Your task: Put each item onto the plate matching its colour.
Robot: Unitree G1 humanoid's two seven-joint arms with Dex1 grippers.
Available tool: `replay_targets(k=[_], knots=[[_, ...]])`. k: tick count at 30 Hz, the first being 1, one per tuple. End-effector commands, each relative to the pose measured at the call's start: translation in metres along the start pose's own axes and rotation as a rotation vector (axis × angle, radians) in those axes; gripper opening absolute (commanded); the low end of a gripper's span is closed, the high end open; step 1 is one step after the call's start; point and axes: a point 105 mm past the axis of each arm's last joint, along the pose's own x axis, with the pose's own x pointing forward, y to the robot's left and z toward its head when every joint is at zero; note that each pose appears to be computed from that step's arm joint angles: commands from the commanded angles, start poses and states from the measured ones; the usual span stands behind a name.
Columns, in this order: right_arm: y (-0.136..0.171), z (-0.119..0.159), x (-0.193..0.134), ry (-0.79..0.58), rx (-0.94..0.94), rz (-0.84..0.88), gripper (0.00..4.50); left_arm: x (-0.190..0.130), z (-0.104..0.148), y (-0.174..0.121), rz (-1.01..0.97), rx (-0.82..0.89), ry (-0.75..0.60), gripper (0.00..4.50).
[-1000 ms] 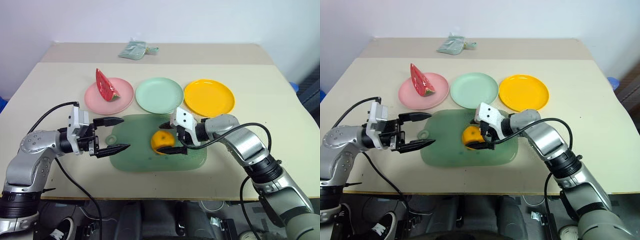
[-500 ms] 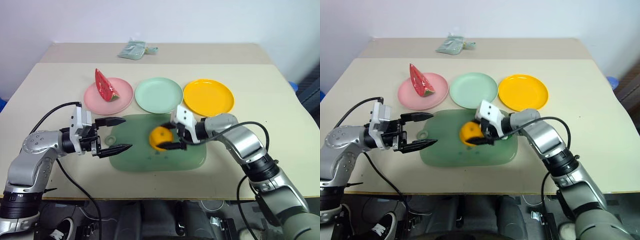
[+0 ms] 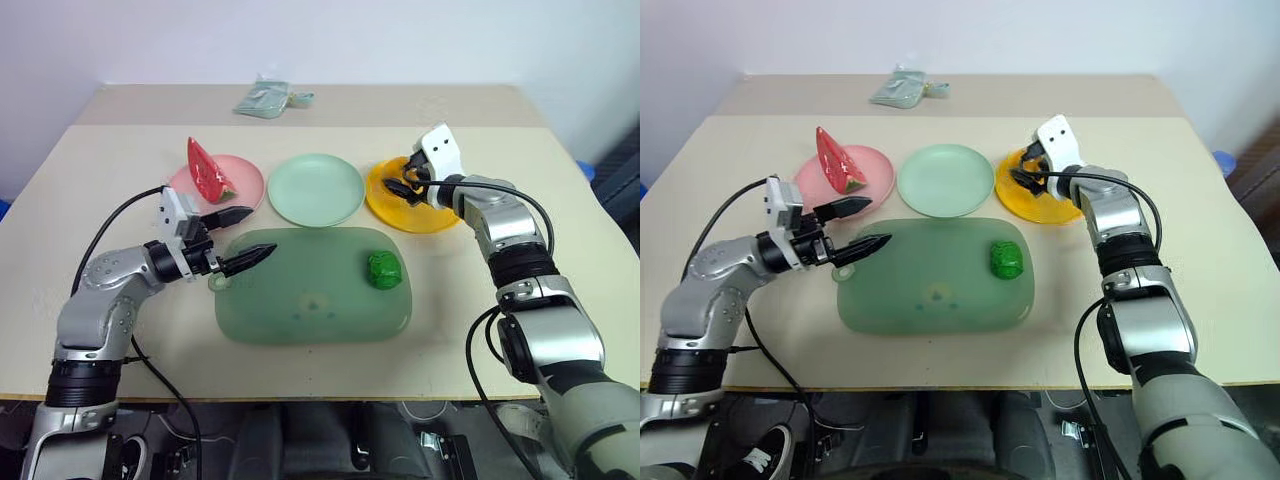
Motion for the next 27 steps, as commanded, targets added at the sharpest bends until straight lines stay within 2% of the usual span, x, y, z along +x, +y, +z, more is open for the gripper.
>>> replay_targets(k=[1, 2, 3, 4, 11, 13, 15, 16, 19, 22, 27], knots=[[-0.009, 0.008, -0.001, -0.040, 0.010, -0.017, 3.07, 0.002, 0.009, -0.001, -0.012, 0.065, -0.017, 4.50], [-0.006, 0.007, -0.001, -0.047, 0.040, 0.013, 3.07, 0.001, 0.009, -0.001, -0.015, 0.064, -0.012, 4.50], [-0.002, 0.008, 0.000, -0.055, 0.050, 0.039, 4.14, 0.001, 0.009, 0.000, -0.011, 0.066, -0.012, 4.50], [0.000, 0.009, 0.000, -0.061, 0.054, 0.057, 4.46, 0.000, 0.009, 0.000, -0.009, 0.068, -0.012, 4.50], [-0.013, 0.059, -0.013, -0.325, 0.080, 0.019, 4.46, -0.009, 0.017, -0.003, -0.062, 0.054, -0.034, 4.50], [-0.014, 0.074, -0.023, -0.420, 0.092, 0.063, 4.46, -0.013, 0.017, -0.004, -0.074, 0.063, -0.028, 4.50], [0.004, 0.084, -0.037, -0.494, 0.056, 0.199, 4.46, -0.015, 0.017, -0.005, -0.084, 0.063, -0.030, 4.50], [0.023, 0.081, -0.046, -0.490, 0.049, 0.349, 4.46, -0.016, 0.019, -0.009, -0.112, 0.058, -0.034, 4.50], [0.065, 0.069, -0.078, -0.463, 0.002, 0.641, 4.46, -0.020, 0.021, -0.019, -0.180, 0.049, -0.041, 4.50], [0.083, 0.055, -0.100, -0.384, -0.027, 0.785, 4.46, -0.027, 0.020, -0.027, -0.244, 0.026, -0.022, 4.50], [0.096, 0.020, -0.105, -0.192, -0.122, 0.838, 4.46, -0.035, 0.005, -0.033, -0.288, 0.042, 0.076, 4.50]])
